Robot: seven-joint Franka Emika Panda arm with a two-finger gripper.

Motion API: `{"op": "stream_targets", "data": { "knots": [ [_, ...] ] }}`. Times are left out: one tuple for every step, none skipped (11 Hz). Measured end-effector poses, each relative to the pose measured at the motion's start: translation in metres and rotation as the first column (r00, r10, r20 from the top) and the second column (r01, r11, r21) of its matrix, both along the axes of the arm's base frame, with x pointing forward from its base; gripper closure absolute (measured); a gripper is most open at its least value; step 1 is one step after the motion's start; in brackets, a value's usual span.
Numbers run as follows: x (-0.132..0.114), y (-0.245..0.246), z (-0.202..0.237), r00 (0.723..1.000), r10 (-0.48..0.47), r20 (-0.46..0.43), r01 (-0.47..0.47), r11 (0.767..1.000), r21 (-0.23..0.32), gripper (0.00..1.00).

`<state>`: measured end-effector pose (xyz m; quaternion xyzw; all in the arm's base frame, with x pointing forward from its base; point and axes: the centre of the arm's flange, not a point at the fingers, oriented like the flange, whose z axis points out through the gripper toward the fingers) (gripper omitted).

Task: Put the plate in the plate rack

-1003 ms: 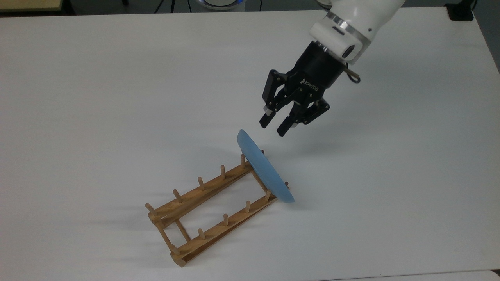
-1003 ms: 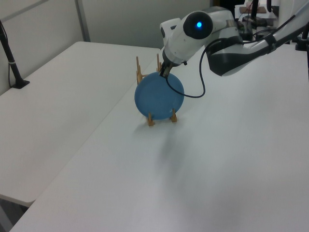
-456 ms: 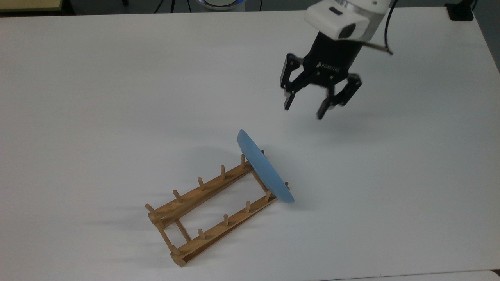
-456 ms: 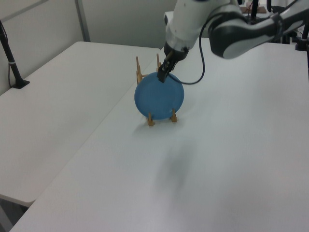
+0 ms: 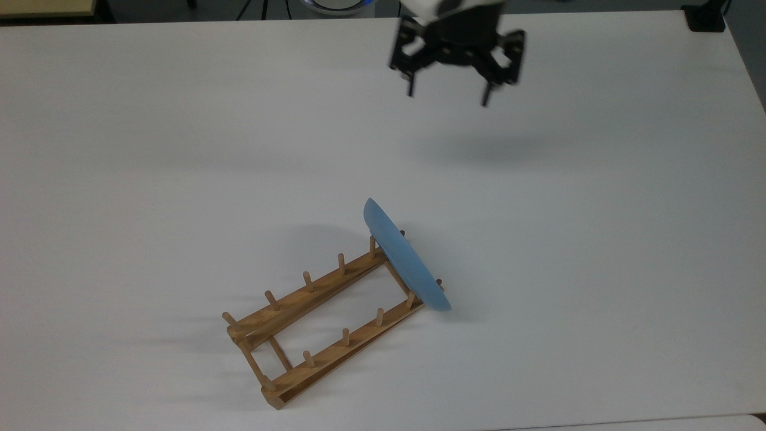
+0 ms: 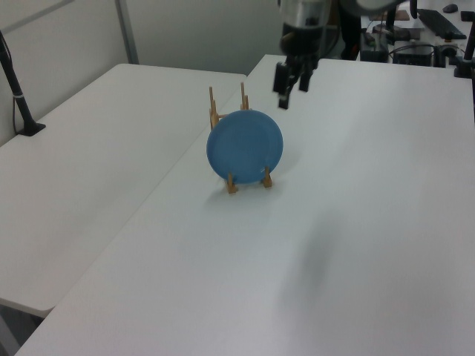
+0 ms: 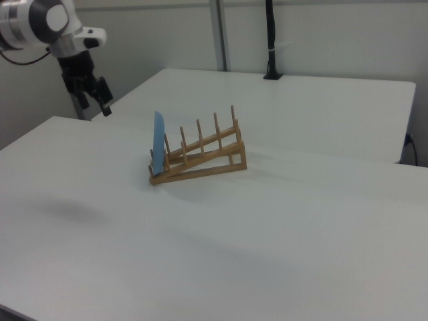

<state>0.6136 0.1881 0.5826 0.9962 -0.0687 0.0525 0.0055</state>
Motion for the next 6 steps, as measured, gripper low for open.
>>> {"op": "stream_targets", "data": {
  "knots": [
    [-0.008, -0.030, 0.008, 0.999, -0.001, -0.037, 0.001, 1.000, -0.002, 0.00],
    [-0.015, -0.052, 0.010, 0.999, -0.015, -0.053, 0.014, 1.000, -0.009, 0.00],
    [-0.022, -0.073, 0.008, 0.997, -0.045, -0.065, 0.044, 0.999, -0.017, 0.00],
    [-0.026, -0.092, 0.005, 0.994, -0.076, -0.077, 0.075, 0.997, -0.020, 0.00],
    [-0.028, -0.110, 0.002, 0.991, -0.106, -0.084, 0.104, 0.994, -0.022, 0.00],
    [-0.028, -0.123, 0.000, 0.989, -0.120, -0.090, 0.118, 0.993, -0.024, 0.00]
  ]
}}
